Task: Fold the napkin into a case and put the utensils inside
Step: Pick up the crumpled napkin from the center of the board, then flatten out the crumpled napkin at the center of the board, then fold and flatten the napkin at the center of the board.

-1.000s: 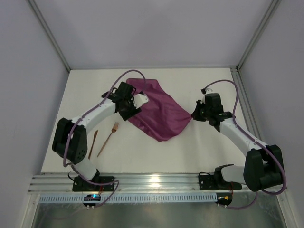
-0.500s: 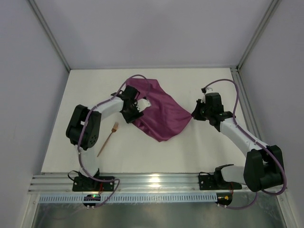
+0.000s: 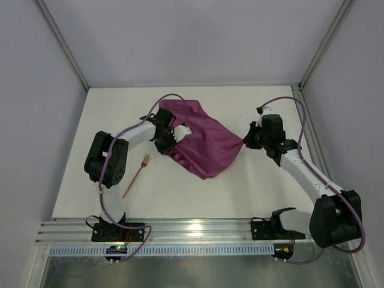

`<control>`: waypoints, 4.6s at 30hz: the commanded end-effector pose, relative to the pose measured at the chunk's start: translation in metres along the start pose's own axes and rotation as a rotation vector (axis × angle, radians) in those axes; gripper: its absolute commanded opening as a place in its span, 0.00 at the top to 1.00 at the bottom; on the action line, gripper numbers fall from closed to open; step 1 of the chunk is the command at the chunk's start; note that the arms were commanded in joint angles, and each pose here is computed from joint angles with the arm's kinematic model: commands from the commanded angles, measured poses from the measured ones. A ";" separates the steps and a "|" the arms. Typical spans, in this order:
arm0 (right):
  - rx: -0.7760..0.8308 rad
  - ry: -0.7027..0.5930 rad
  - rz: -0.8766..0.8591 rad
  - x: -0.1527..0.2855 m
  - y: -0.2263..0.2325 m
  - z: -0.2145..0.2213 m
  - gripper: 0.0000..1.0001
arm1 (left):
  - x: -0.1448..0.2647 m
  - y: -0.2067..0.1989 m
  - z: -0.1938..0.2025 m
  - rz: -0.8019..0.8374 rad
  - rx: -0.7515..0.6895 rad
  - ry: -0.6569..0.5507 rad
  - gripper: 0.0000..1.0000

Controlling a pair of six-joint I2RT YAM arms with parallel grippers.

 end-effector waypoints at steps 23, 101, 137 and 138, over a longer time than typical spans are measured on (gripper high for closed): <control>0.148 -0.852 -0.200 0.339 0.080 -0.163 0.97 | 0.420 -0.118 0.043 -0.820 0.163 -0.685 1.00; -0.292 0.009 0.172 0.008 -0.056 0.035 0.97 | 0.089 -0.005 0.053 -0.045 0.477 -0.064 1.00; -0.357 0.278 0.219 0.035 -0.051 0.108 0.97 | 0.076 -0.072 0.109 0.026 0.377 0.150 1.00; -0.355 0.279 0.226 0.035 -0.051 0.108 0.97 | 0.075 -0.072 0.110 0.031 0.378 0.154 1.00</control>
Point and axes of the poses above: each gripper's point midway between its finger pads, its own x axis back along the fingers, its own y axis along the line the jaws close on, z = x × y, the point moved 9 cm from there along x, back along the fingers
